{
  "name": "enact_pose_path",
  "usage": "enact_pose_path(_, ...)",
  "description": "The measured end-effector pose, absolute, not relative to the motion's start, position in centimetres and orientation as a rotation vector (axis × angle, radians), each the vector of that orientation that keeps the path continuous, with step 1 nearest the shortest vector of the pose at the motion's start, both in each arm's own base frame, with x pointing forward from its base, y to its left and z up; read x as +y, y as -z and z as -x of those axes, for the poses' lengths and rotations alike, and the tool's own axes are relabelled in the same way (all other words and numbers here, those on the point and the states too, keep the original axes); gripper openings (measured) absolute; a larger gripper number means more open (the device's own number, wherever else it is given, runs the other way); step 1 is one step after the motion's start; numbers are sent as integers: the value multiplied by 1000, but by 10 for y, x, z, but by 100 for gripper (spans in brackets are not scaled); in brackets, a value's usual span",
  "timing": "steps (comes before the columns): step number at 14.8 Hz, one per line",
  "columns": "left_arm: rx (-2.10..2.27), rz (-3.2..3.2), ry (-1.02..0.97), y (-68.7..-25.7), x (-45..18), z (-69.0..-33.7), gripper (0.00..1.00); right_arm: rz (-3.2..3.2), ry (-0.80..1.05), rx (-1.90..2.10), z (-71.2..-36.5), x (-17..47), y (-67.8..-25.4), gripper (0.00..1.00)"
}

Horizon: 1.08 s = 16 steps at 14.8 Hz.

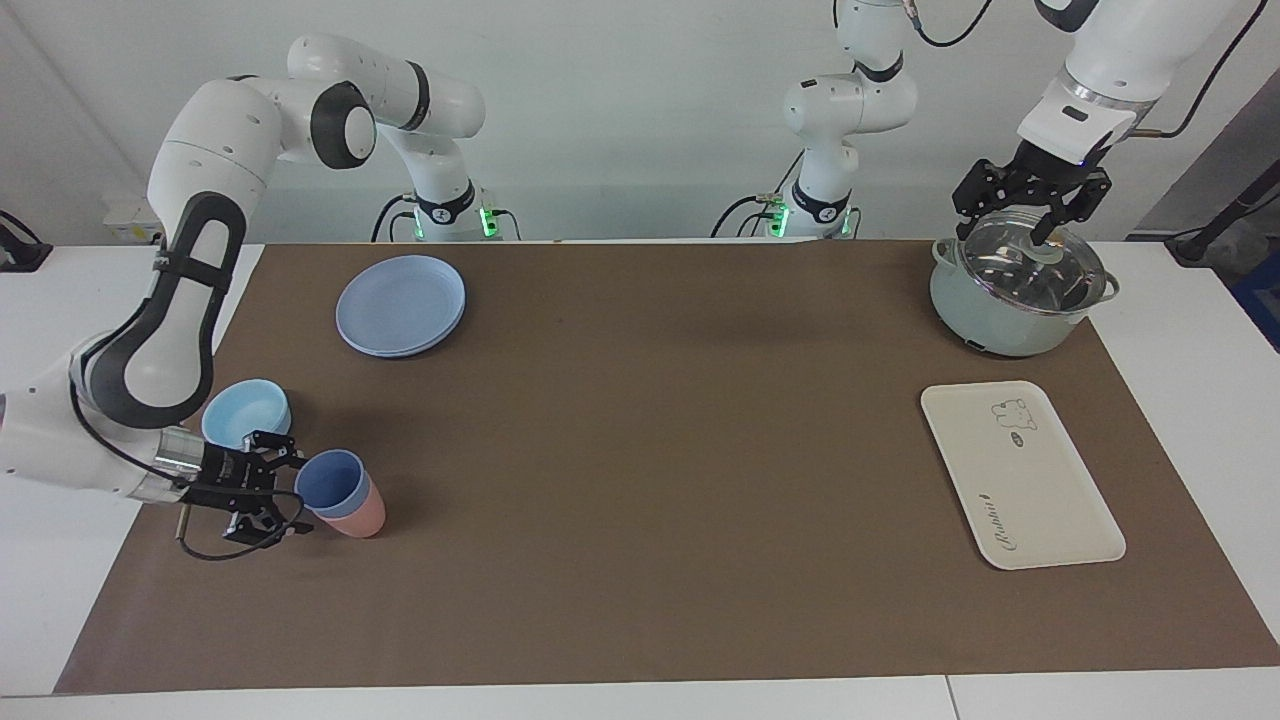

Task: Place cup on tray
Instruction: 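Lower the right gripper and close it on the pink cup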

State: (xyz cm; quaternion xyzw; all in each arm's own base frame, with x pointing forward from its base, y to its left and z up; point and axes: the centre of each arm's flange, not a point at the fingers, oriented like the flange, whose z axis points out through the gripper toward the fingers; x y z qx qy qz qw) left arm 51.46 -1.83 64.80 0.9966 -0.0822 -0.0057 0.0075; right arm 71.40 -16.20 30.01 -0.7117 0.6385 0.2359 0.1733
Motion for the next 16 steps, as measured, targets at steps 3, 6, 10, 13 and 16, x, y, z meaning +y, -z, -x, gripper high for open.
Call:
enact_pose_path(3, -257, -3116, 18, -648, -18, -515, 100, 1981, -650, 1803, -717, -161, -304, 98)
enact_pose_path(6, -257, -3116, 18, -648, -18, -515, 100, 1955, -651, 1797, -717, -157, -304, 98)
enact_pose_path(10, -257, -3116, 18, -648, -18, -515, 100, 1943, -663, 1794, -717, -151, -299, 98)
enact_pose_path(13, -257, -3116, 18, -648, -18, -515, 100, 1913, -662, 1784, -718, -144, -298, 98)
enact_pose_path(16, -257, -3116, 18, -648, -18, -515, 100, 1876, -667, 1781, -719, -135, -293, 98)
